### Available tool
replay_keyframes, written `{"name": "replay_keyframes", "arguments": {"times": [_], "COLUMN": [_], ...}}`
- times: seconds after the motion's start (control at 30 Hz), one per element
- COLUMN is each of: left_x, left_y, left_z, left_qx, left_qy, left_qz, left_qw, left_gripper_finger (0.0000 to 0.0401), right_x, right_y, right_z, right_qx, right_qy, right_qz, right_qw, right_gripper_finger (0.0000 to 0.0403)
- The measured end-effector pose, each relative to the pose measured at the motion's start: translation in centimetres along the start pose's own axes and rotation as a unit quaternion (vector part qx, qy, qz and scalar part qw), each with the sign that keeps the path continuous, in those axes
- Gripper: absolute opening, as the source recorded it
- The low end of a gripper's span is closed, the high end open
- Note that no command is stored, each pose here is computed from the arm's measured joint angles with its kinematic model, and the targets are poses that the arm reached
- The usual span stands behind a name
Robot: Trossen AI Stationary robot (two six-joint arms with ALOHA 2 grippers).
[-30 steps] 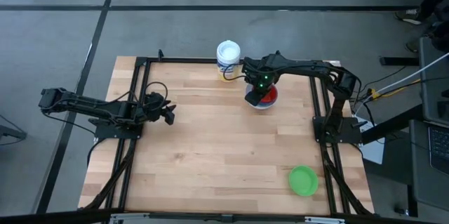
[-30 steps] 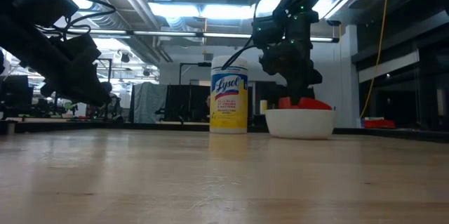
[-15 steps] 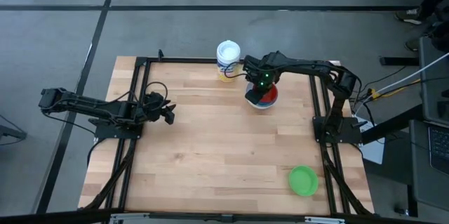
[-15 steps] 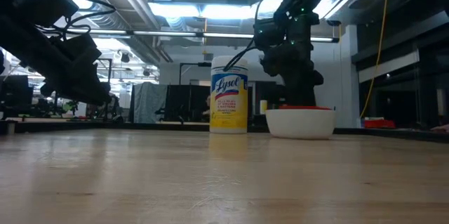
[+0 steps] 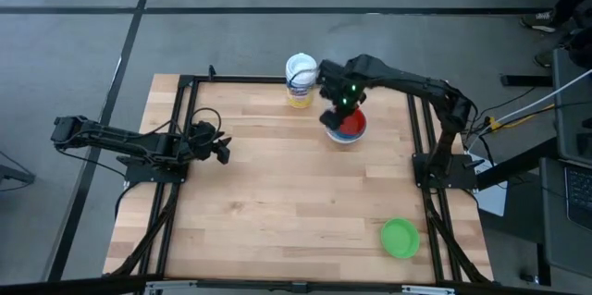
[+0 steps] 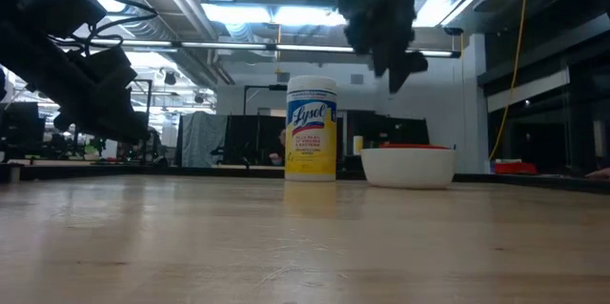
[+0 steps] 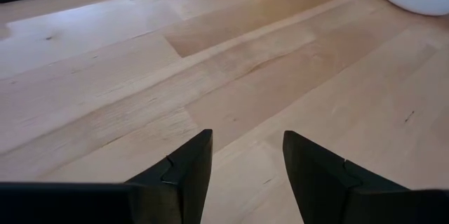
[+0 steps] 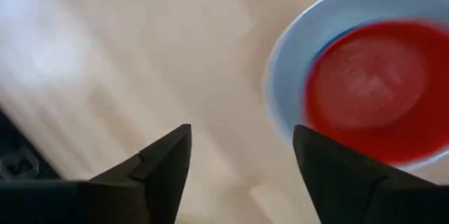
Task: Nest bowls inside each other
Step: Stack the green bowl on the red bowl
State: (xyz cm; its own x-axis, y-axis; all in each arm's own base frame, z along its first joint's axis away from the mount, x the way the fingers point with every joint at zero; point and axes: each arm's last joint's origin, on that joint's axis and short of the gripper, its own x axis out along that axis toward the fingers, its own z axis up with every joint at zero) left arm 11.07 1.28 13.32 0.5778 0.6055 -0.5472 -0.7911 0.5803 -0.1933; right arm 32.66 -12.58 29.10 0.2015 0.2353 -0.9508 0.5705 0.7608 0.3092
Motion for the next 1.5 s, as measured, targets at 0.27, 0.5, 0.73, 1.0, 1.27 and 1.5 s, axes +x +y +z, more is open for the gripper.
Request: {"name": "replay_keyframes", "arguments": {"times": [0.27,0.5,0.73,1.0,1.27,1.5], "left_x": [0.0,0.0,0.0,0.0,0.0,0.0], "left_y": [0.0,0.0,-0.1,-0.1,-0.1,0.0], "left_z": [0.0,0.1,0.0,0.0,0.0,0.0], "left_qx": [-0.014,-0.016,-0.016,-0.027,-0.029,-0.028], "left_qy": [-0.004,-0.003,0.000,0.000,0.000,-0.001], "left_qz": [0.002,-0.001,-0.004,-0.005,-0.004,-0.001], "left_qw": [1.000,1.000,1.000,1.000,1.000,1.000], "left_gripper_finger": [0.0171,0.0171,0.0171,0.0171,0.0171,0.0171], "right_x": [1.8,4.9,9.0,11.8,12.6,13.3], "right_y": [7.3,8.9,8.0,5.9,5.2,4.7], "right_z": [-7.3,-17.0,-23.3,-26.5,-27.4,-27.5], "right_qx": [-0.076,-0.042,0.048,0.052,0.036,0.038], "right_qy": [0.074,0.141,0.138,0.196,0.212,0.207], "right_qz": [-0.013,-0.034,0.038,0.025,0.020,0.017], "right_qw": [0.994,0.989,0.988,0.979,0.976,0.978], "right_gripper_finger": [0.0212,0.0196,0.0197,0.0199,0.0188,0.0185]}}
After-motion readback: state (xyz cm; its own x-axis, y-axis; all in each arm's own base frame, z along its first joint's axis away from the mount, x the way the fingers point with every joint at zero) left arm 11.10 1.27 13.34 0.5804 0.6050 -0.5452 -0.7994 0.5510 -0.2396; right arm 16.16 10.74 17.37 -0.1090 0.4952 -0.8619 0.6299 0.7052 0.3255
